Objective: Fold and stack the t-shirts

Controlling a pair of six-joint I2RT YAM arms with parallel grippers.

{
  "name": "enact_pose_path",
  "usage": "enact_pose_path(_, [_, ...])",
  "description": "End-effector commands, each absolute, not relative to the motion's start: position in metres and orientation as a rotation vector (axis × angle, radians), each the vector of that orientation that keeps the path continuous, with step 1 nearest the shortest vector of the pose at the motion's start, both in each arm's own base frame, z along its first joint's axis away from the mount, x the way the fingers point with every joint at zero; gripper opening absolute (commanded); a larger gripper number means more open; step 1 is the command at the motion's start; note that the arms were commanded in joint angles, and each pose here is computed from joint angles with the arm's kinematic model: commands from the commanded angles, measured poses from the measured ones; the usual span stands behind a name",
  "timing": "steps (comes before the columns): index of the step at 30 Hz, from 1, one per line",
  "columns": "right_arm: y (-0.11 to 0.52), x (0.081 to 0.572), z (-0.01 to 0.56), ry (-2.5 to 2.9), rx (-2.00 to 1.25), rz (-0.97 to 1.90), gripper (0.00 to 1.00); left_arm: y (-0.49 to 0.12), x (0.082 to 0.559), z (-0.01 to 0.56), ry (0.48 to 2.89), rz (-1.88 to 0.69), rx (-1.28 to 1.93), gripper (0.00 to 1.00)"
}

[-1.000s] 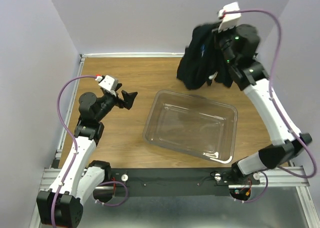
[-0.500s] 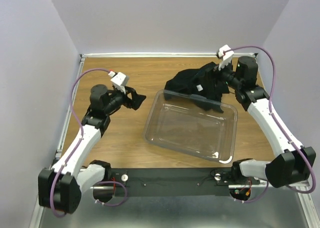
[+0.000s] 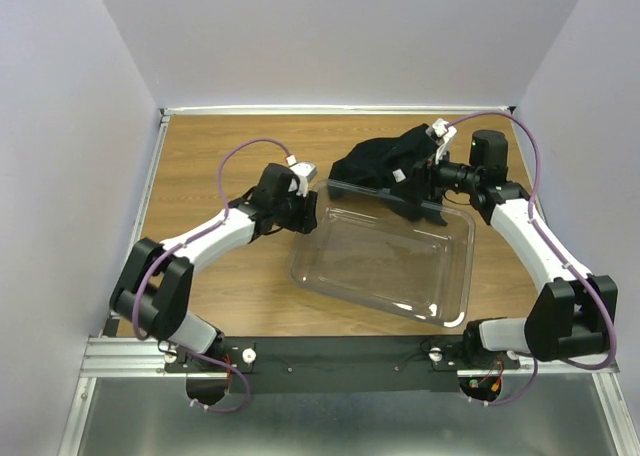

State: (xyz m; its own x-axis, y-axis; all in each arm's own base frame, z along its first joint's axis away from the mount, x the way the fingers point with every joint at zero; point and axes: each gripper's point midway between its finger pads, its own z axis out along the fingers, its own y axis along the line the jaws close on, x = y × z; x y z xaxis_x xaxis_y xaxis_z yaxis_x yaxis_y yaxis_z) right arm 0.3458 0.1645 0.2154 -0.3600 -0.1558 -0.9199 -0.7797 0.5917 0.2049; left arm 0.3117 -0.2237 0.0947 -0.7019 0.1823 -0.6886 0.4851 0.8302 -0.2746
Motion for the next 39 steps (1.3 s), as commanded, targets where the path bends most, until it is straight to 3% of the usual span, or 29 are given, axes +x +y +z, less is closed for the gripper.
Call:
enact_pose_path(1, [0.164,0.336,0.233,1.798,-0.765,0.849,0.94,-0.223,0.318,0.079,2.412,-0.393,0.487,0.55])
enact_pose_path(2, [0.162,0.335,0.235,1.791,-0.764,0.848,0.94,-0.225,0.317,0.076,2.423,-0.383,0.497,0.51])
enact_pose_path(4, [0.159,0.333,0.242,1.776,-0.758,0.850,0.94,-0.236,0.310,0.069,2.438,-0.394,0.541,0.33])
enact_pose_path(6, [0.158,0.332,0.246,1.766,-0.755,0.852,0.94,-0.242,0.306,0.071,2.438,-0.419,0.562,0.04])
enact_pose_path(7, [0.155,0.332,0.248,1.764,-0.747,0.849,0.94,-0.240,0.302,0.073,2.444,-0.411,0.566,0.00])
enact_pose_path(11, [0.149,0.328,0.268,1.718,-0.742,0.806,0.94,-0.233,0.288,0.115,2.359,-0.455,0.543,0.00])
enact_pose_path(14, [0.134,0.333,0.283,1.704,-0.693,0.704,0.95,-0.219,0.277,0.177,2.207,-0.508,0.452,0.00])
enact_pose_path(18, [0.072,0.364,0.312,1.746,-0.333,0.329,1.00,-0.169,0.280,0.240,2.049,-0.499,0.231,0.00])
enact_pose_path(19, [0.039,0.372,0.322,1.742,-0.181,0.163,1.00,-0.153,0.286,0.243,2.043,-0.469,0.181,0.00])
enact_pose_path(22, [0.002,0.376,0.334,1.709,0.072,0.029,1.00,-0.100,0.308,0.234,2.041,-0.399,-0.002,0.00])
enact_pose_path(29, [0.008,0.374,0.320,1.701,0.149,0.119,1.00,-0.011,0.339,0.210,1.936,-0.484,-0.617,0.00])
enact_pose_path(32, [0.017,0.377,0.307,1.733,0.131,0.172,1.00,0.016,0.338,0.208,1.801,-0.460,-0.986,0.00])
enact_pose_path(34, [0.022,0.378,0.302,1.750,0.120,0.198,1.00,0.028,0.330,0.214,1.587,-0.542,-1.219,0.00])
enact_pose_path(37, [0.026,0.379,0.294,1.770,0.114,0.219,1.00,0.050,0.317,0.238,1.264,-0.626,-1.396,0.00])
enact_pose_path(39, [0.028,0.380,0.292,1.777,0.107,0.231,1.00,0.066,0.316,0.231,1.186,-0.575,-1.457,0.00])
